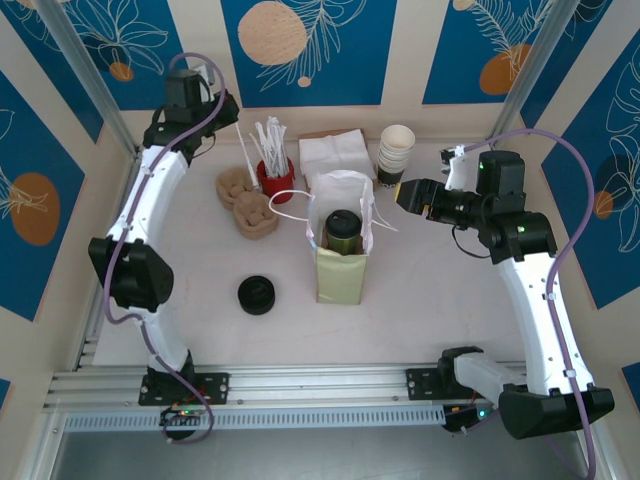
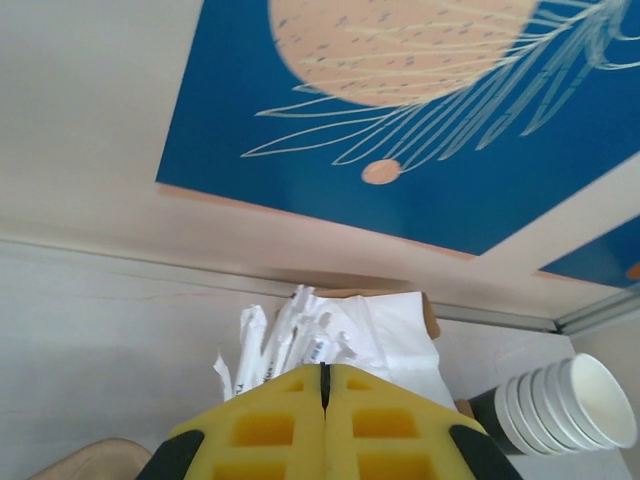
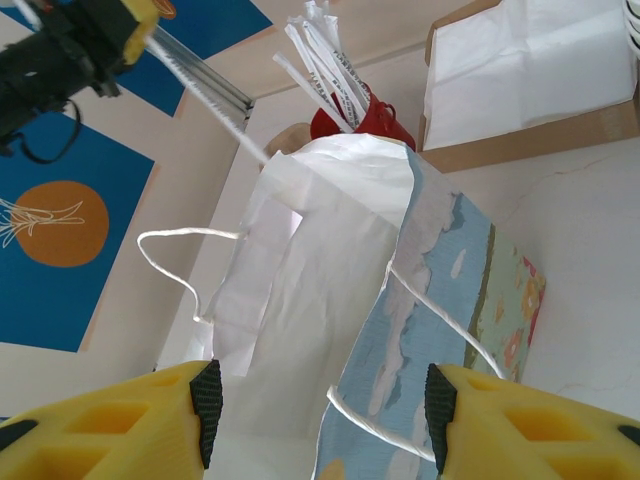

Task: Pack the takeout coffee

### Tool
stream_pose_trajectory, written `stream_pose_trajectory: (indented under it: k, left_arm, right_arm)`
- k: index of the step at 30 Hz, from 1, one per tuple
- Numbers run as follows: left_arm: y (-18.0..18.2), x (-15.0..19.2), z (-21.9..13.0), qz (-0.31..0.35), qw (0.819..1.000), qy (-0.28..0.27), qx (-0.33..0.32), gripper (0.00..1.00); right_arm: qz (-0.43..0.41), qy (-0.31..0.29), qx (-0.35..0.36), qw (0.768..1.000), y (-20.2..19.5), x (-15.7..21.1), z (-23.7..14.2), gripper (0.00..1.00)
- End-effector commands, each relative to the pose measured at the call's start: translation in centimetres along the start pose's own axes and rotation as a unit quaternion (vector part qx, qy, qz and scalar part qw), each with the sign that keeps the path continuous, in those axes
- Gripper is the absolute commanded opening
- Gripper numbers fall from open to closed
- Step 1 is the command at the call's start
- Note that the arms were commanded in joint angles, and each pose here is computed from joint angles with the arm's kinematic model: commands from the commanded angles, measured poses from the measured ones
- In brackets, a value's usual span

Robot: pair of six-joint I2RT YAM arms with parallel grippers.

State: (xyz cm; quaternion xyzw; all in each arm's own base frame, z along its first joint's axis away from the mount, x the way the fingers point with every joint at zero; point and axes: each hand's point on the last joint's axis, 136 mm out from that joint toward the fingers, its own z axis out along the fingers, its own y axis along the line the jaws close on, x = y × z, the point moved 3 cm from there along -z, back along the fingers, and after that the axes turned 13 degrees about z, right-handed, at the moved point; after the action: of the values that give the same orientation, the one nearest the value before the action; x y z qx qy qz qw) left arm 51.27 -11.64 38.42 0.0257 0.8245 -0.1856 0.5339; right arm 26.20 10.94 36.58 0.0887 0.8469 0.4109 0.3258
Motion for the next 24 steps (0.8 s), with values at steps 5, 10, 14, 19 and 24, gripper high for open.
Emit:
stream_pose_trajectory:
  k: [5,10,14,19,24]
  left_arm:
    - [-7.5,-6.0,-10.9,0.083,0.991,-0.084,0.056,0.02]
    - [-12.2,-7.7,-16.3,0.104,0.980,-0.128,0.112,0.03]
    - [-16.2,-8.2,-19.6,0.103,0.966,-0.154,0.178,0.02]
    - [-20.9,-7.6,-21.6,0.095,0.948,-0.162,0.259,0.02]
    - [-25.1,-5.2,-21.0,0.087,0.933,-0.134,0.321,0.02]
  right_arm:
    - [-0.020,-0.013,-0.005,1.000,0.5,-0.4,-0.6,0.59]
    - [-0.022,-0.020,-0.008,1.000,0.7,-0.9,-0.5,0.59]
    - [-0.023,-0.024,-0.012,0.999,1.0,-1.2,-0.5,0.59]
    - [-0.020,-0.026,-0.015,0.999,1.1,-1.3,-0.4,0.59]
    - [-0.017,-0.026,-0.013,0.999,1.0,-1.2,-0.4,0.59]
